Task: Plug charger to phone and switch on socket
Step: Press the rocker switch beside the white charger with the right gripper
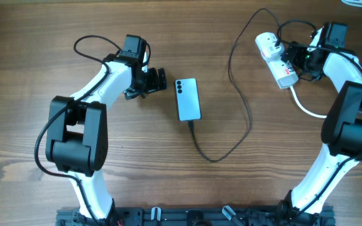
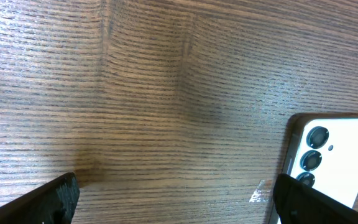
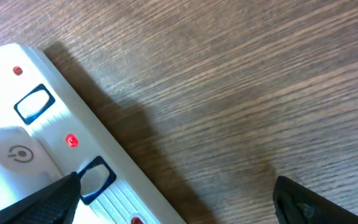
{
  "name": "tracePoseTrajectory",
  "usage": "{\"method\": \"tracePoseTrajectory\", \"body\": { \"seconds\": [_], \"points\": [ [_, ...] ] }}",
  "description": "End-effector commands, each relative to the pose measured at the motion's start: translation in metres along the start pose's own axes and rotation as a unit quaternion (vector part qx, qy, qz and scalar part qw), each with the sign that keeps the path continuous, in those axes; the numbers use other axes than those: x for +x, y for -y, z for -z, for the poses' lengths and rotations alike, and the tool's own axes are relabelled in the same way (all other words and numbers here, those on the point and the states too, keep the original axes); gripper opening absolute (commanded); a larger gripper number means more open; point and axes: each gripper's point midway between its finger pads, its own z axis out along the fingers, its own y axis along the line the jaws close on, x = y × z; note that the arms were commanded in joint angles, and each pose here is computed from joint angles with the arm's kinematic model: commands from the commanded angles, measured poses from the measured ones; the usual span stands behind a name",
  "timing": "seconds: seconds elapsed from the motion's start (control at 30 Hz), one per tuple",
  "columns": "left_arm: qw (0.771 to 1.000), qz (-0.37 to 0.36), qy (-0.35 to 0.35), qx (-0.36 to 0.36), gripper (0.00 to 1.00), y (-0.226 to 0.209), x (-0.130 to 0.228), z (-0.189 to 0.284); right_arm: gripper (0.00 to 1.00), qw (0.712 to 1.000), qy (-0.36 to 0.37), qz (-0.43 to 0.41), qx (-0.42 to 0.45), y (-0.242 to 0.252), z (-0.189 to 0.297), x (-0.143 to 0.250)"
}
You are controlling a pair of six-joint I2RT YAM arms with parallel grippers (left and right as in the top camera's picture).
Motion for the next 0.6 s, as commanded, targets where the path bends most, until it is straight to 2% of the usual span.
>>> {"method": "tracePoseTrajectory", "body": {
  "seconds": [0.0,0.27,0.43,0.57],
  "points": [
    [1.0,-0.003,0.005,-0.005,1.0,-0.002,-0.002,0.002,1.0,0.999,-0.041,-0.007,-0.002,-0.003,-0.015,0.027],
    [1.0,-0.003,0.005,-0.005,1.0,-0.002,-0.002,0.002,1.0,0.999,-0.038,-0.006,0.013,0.002,-0.015,0.025],
    [1.0,-0.003,0.005,-0.005,1.0,-0.002,-0.002,0.002,1.0,1.0,-0.007,-0.004,0.008,-0.001,0.006,0.004],
    [1.0,-0.003,0.006,-0.005,1.0,-0.002,-0.002,0.002,1.0,0.996,0.027,0.088,0.002,-0.012,0.042,-0.015]
  ]
}}
